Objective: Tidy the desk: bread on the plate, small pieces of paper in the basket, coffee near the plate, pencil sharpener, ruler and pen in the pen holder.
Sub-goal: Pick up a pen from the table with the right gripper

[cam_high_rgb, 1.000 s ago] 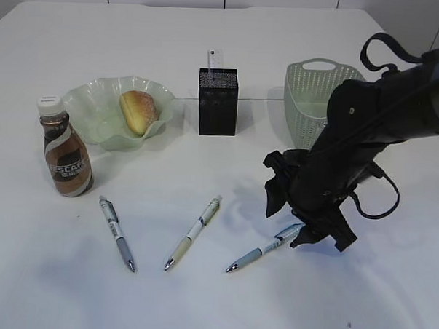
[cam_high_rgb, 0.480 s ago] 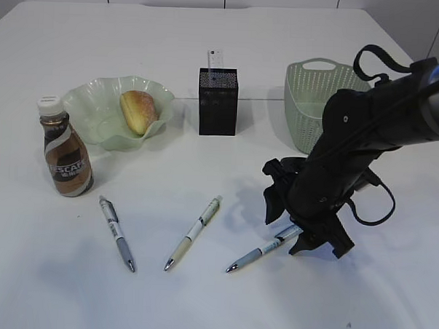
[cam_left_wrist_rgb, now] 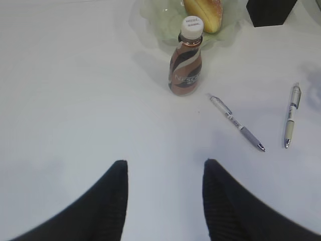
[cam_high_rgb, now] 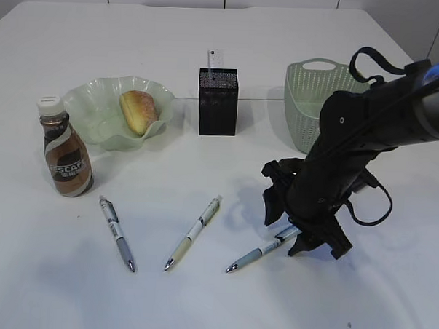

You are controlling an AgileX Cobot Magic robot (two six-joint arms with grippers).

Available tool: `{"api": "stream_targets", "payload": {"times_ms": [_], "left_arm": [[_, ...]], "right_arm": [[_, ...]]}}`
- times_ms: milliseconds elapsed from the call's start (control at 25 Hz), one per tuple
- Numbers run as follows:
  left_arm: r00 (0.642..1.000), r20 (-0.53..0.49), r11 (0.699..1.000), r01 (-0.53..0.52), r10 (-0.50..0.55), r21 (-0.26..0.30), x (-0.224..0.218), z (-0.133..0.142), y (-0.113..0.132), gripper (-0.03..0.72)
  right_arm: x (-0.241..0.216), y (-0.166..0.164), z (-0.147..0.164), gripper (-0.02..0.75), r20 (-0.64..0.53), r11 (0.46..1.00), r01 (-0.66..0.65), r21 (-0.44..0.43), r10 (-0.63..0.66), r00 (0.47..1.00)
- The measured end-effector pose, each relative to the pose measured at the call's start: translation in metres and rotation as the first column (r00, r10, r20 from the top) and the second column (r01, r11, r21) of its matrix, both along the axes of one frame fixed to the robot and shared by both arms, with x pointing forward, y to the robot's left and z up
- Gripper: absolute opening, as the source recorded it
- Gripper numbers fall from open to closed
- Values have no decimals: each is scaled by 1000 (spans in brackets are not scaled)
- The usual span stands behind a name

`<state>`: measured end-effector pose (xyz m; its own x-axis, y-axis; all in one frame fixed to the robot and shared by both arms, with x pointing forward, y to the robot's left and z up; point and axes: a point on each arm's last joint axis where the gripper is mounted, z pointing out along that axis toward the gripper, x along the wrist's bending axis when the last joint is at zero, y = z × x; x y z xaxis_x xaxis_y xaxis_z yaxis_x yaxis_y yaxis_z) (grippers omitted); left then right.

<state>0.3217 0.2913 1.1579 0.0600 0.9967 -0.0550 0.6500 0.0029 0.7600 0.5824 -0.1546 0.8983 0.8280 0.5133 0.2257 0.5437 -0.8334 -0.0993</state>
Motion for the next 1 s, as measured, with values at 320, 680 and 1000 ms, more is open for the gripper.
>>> {"api": "stream_targets", "payload": {"times_ms": [320, 680, 1000], "left_arm": [[1000, -4, 1000, 0, 0, 1, 0, 0, 0, 340], [1000, -14, 1000, -1, 1, 2, -1, -1, 0, 340], [1000, -14, 1000, -1, 1, 2, -1, -1, 0, 340]], "right_arm": [[-7, -2, -1, 482, -81, 999, -25, -27, 22, 996], [-3, -4, 4, 482, -86, 998, -24, -64, 19, 996], [8, -4, 16, 482, -36, 996, -10, -93, 7, 999]]}}
